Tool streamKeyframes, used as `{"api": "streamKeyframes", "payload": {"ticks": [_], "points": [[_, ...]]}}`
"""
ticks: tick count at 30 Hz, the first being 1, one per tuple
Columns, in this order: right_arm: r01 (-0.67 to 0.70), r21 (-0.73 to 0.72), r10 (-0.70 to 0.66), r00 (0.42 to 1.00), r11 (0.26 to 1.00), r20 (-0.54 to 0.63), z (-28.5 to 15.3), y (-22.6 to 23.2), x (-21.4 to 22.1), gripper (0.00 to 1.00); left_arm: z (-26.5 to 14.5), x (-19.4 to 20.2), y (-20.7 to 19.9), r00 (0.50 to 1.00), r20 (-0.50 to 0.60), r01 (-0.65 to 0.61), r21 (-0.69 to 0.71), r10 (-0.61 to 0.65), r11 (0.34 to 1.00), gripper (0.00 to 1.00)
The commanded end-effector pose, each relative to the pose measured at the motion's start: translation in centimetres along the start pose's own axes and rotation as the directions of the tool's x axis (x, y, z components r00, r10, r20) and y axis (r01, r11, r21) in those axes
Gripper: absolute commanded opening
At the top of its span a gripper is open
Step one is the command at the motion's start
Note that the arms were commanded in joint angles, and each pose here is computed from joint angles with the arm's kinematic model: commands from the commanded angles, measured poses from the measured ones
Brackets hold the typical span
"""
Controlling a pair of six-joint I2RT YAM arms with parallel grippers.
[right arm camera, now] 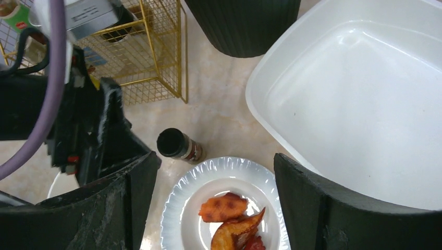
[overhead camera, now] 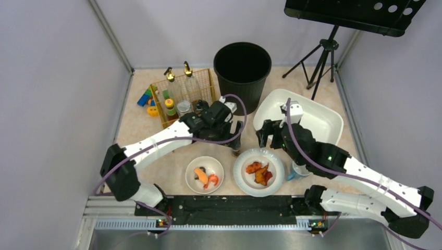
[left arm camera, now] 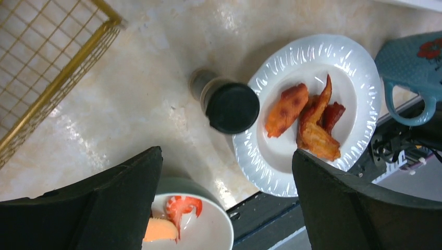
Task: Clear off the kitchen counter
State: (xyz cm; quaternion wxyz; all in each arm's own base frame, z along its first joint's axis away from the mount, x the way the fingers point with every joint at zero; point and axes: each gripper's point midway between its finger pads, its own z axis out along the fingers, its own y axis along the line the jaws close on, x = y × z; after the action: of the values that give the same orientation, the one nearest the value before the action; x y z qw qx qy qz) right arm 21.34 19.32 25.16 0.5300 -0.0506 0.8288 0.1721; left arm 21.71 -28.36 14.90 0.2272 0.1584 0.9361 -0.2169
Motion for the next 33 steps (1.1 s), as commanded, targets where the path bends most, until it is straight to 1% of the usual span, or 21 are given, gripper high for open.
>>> {"api": "streamKeyframes", "payload": {"ticks": [1, 5, 9, 12, 15, 22, 31, 33], "points": [[-0.067, 0.015, 0.066, 0.997, 0.998, 0.045, -1.7, -1.6, -0.7, 0.80, 1.3, -2.9, -1.5, 1.000, 0.023, -0.001, -0.027, 0.001, 1.000, 0.99], [-0.079, 0.017, 0.078, 0.996, 0.997, 0.054, -2.7, -2.6, -0.6, 0.80, 3.2, -3.4, -1.4, 1.000, 0.003, -0.021, -0.088, 0.022, 0.996, 0.99], [-0.084, 0.013, 0.083, 0.995, 0.996, 0.062, -3.4, -3.2, -0.5, 0.80, 4.2, -3.6, -0.7, 0.999, -0.022, -0.044, -0.162, 0.041, 0.986, 0.99], [-0.084, 0.003, 0.084, 0.994, 0.996, 0.065, -3.7, -3.3, -0.5, 0.80, 4.3, -3.5, -0.6, 0.998, -0.030, -0.054, -0.181, 0.050, 0.982, 0.98], [-0.083, -0.002, 0.083, 0.995, 0.997, 0.063, -3.7, -3.3, -0.4, 0.80, 4.5, -3.3, -0.9, 0.997, -0.041, -0.066, -0.185, 0.060, 0.981, 0.96], [-0.082, -0.012, 0.083, 0.995, 0.997, 0.047, -3.6, -3.3, 0.4, 0.80, 6.1, -1.5, -1.0, 0.992, -0.110, -0.089, -0.192, 0.068, 0.977, 0.85], [-0.089, -0.018, 0.090, 0.995, 0.996, 0.041, -3.7, -3.4, 0.9, 0.80, 6.5, -1.3, -1.4, 0.986, -0.135, -0.120, -0.209, 0.093, 0.971, 0.73], [-0.091, -0.017, 0.092, 0.995, 0.996, 0.039, -3.6, -3.4, 1.0, 0.80, 6.4, -1.3, -1.2, 0.986, -0.138, -0.126, -0.224, 0.097, 0.967, 0.66]]}}
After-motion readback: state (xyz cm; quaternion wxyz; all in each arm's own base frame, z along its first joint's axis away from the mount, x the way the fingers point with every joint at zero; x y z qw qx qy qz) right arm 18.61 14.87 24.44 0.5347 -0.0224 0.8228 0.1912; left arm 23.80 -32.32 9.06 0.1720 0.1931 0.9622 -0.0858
